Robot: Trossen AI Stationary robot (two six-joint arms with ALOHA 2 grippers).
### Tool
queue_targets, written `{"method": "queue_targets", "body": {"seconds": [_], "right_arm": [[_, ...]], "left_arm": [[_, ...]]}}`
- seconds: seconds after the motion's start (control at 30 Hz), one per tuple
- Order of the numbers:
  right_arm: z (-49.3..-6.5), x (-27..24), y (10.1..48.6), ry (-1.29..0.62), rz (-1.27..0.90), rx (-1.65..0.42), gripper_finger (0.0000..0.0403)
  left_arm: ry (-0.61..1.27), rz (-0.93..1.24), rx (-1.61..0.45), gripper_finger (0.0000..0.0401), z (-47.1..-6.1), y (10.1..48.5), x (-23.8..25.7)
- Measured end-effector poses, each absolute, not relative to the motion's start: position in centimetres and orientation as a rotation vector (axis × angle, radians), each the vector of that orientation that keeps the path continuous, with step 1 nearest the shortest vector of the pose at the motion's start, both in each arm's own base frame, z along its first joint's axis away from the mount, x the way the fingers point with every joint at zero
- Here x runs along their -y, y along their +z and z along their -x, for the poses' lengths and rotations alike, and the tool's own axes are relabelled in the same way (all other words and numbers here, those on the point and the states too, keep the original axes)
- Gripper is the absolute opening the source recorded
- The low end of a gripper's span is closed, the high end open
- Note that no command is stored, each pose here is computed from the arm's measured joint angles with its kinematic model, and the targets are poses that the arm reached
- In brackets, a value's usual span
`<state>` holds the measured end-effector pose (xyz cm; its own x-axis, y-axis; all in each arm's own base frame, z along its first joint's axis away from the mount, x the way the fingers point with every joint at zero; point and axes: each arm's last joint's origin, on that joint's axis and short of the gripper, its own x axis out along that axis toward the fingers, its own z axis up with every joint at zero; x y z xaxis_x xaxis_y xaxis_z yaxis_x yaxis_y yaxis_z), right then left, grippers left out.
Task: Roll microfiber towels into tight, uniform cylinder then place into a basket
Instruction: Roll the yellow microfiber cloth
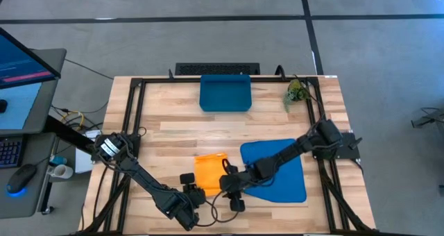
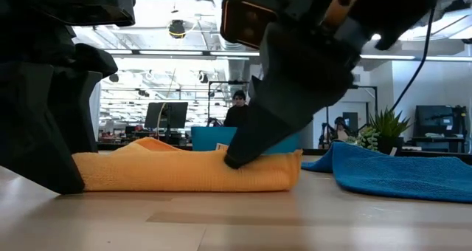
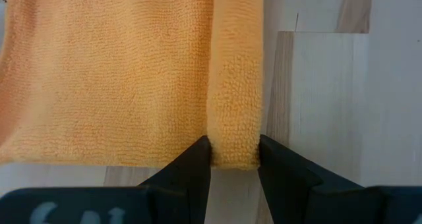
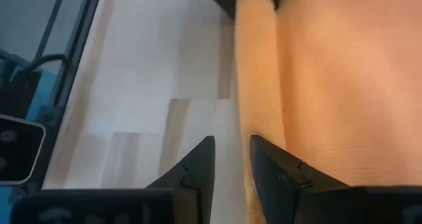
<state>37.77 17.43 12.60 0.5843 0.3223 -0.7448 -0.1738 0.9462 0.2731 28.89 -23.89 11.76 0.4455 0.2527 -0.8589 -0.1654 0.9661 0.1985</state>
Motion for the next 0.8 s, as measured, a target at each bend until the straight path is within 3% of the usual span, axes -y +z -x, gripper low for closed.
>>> {"method": "queue_targets", "body": {"seconds": [0.53,0.8], "right_arm": [[-38.4,-15.4,11.3,0.203,-0.234,-0.972,0.0118],[-38.5,-15.4,11.4,0.201,-0.236,-0.969,0.0118]], "left_arm": [[0.271,-0.167,-1.015,0.0113,-28.3,12.2,24.4],[0.249,-0.192,-0.862,0.0113,-26.3,15.8,25.8]]}}
